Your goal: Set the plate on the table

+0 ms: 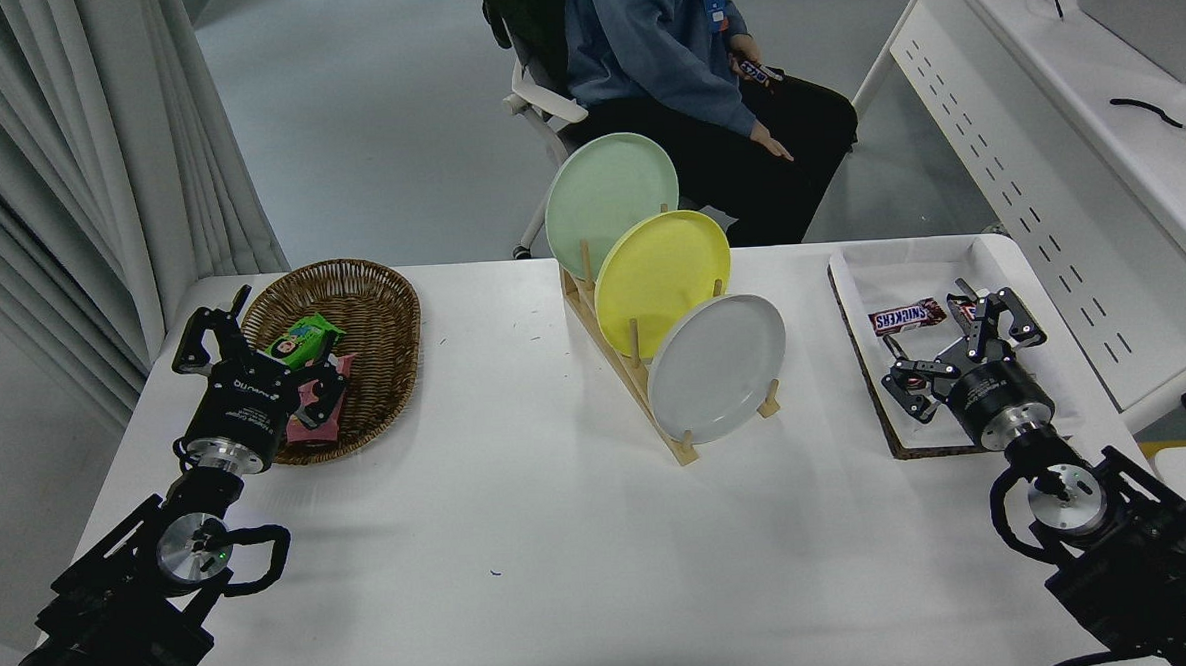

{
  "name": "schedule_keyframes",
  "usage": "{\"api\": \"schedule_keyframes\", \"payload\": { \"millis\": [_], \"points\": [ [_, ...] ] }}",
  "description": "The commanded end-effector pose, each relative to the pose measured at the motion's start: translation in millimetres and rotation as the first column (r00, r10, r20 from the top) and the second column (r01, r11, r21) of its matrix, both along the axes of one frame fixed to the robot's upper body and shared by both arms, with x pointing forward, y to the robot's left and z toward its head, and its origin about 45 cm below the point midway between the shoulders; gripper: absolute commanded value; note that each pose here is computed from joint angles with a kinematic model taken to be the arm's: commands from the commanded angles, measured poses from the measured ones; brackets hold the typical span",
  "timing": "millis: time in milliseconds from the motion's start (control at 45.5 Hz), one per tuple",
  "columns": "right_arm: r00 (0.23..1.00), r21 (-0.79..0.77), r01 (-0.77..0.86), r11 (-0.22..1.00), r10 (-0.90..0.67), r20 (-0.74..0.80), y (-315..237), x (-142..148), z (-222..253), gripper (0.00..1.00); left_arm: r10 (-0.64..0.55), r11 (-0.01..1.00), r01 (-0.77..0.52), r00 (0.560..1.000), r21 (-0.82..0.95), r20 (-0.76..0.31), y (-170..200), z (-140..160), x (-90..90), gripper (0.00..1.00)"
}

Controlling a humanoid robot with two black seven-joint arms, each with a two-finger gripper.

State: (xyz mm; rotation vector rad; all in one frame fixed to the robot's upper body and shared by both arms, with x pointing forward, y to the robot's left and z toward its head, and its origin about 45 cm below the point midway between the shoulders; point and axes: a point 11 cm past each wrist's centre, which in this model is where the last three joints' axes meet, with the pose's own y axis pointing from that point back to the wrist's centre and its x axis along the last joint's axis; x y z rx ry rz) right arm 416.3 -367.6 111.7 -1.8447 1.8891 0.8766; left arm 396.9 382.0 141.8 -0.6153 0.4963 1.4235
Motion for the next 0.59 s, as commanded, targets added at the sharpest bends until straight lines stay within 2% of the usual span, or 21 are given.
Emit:
{"api": "schedule_keyframes", "payload": {
  "millis": [0,571],
  "points": [
    [1.0,0.0,0.0,1.0,0.0,-0.001,0.0,-0.4,-0.5,1.0,0.0,1.0,0.0,1.0,0.0,0.0,-0.1,0.1,0.0,1.0],
    [1.0,0.002,-0.002,1.0,0.002,0.009,1.7,2.7,3.1,1.0,0.0,1.0,0.0,1.0,0.0,0.0,-0.1,0.1,0.0,1.0]
  ]
}}
